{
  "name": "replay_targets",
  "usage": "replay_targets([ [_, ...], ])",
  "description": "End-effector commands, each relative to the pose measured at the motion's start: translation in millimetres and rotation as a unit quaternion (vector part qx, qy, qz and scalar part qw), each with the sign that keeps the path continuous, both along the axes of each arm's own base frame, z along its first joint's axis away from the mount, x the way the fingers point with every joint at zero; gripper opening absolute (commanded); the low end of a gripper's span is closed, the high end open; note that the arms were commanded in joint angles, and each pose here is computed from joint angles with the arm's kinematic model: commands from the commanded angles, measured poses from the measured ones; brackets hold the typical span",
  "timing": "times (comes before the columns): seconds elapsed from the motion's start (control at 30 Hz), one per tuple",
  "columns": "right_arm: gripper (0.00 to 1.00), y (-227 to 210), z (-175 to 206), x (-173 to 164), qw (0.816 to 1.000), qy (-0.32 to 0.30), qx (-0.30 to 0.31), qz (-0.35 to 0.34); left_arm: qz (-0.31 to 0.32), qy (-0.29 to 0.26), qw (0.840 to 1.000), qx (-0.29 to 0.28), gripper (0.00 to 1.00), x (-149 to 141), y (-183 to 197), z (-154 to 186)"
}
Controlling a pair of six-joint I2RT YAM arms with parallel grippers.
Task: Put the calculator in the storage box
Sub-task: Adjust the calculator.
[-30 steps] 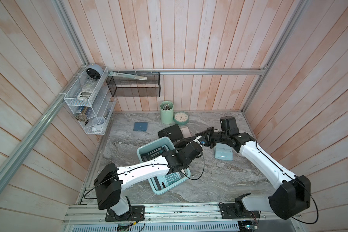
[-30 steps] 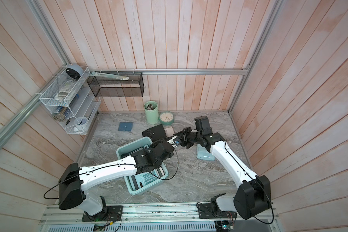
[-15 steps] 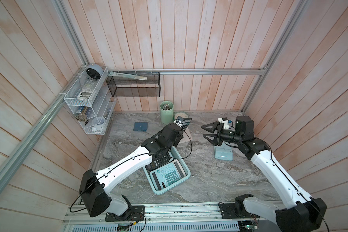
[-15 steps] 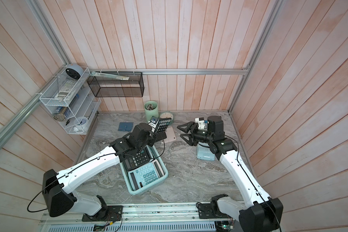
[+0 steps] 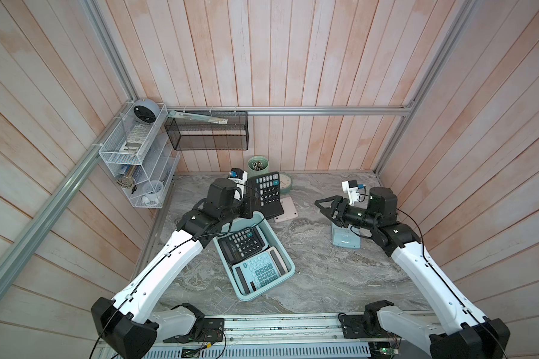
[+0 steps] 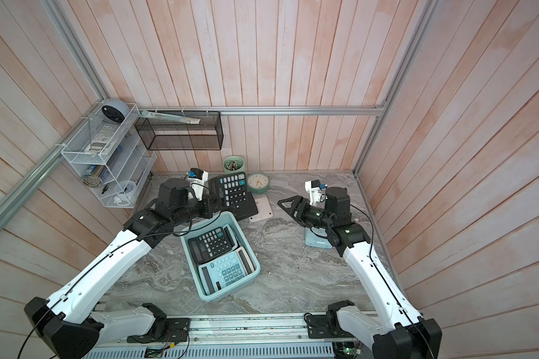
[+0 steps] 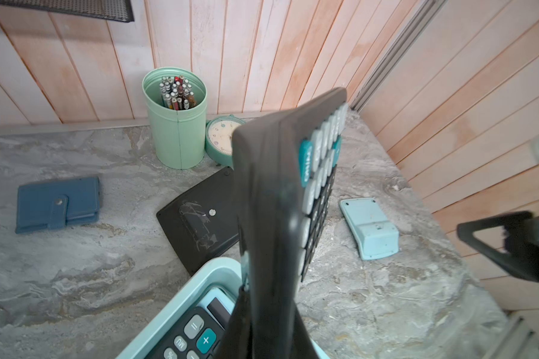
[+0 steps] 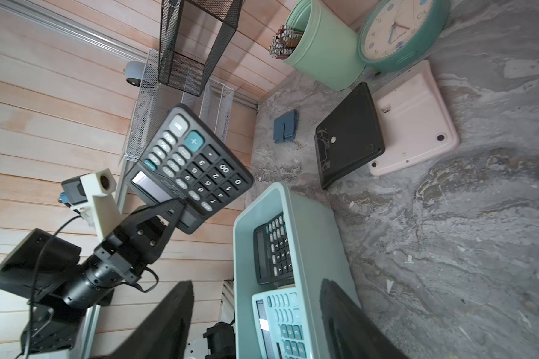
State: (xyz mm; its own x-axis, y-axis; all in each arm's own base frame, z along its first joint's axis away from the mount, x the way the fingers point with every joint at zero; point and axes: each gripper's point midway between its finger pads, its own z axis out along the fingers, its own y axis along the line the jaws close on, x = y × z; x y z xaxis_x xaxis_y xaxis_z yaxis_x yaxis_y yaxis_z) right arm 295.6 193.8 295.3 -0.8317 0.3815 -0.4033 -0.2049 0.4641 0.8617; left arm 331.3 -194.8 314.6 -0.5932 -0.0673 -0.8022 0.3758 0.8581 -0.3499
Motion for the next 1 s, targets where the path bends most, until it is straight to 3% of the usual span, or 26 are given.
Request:
replay_targets([
  [0.0,0.71,6.9,-0.1,6.9,0.998,-0.058,-0.020,0.024,-0.054,0.051,0.993,-0.091,0.00,-17.1,-15.5,4.8],
  [0.23,0.71,31.3,10.0,18.2,0.993,-0.072,0.013,0.093,-0.081,0.123,0.983,-0.114,0.00,-23.5,-22.3,-7.9],
  [0.67,0.62,71.1,29.1,36.2,0.963,-0.069,0.108,0.235,-0.157,0.214,0.959,-0.103,0.00,-44.0,-39.4,-37.4],
  [0.83,0.60,76.9,20.5,39.4,0.960,-0.053,0.106,0.255,-0.167,0.220,0.956,-0.103,0.00,-47.0,-41.1,-39.5],
  [0.97,0.60,71.8,-7.0,44.6,0.970,-0.033,0.051,0.237,-0.170,0.221,0.955,-0.101,0.00,-49.8,-40.5,-40.4],
])
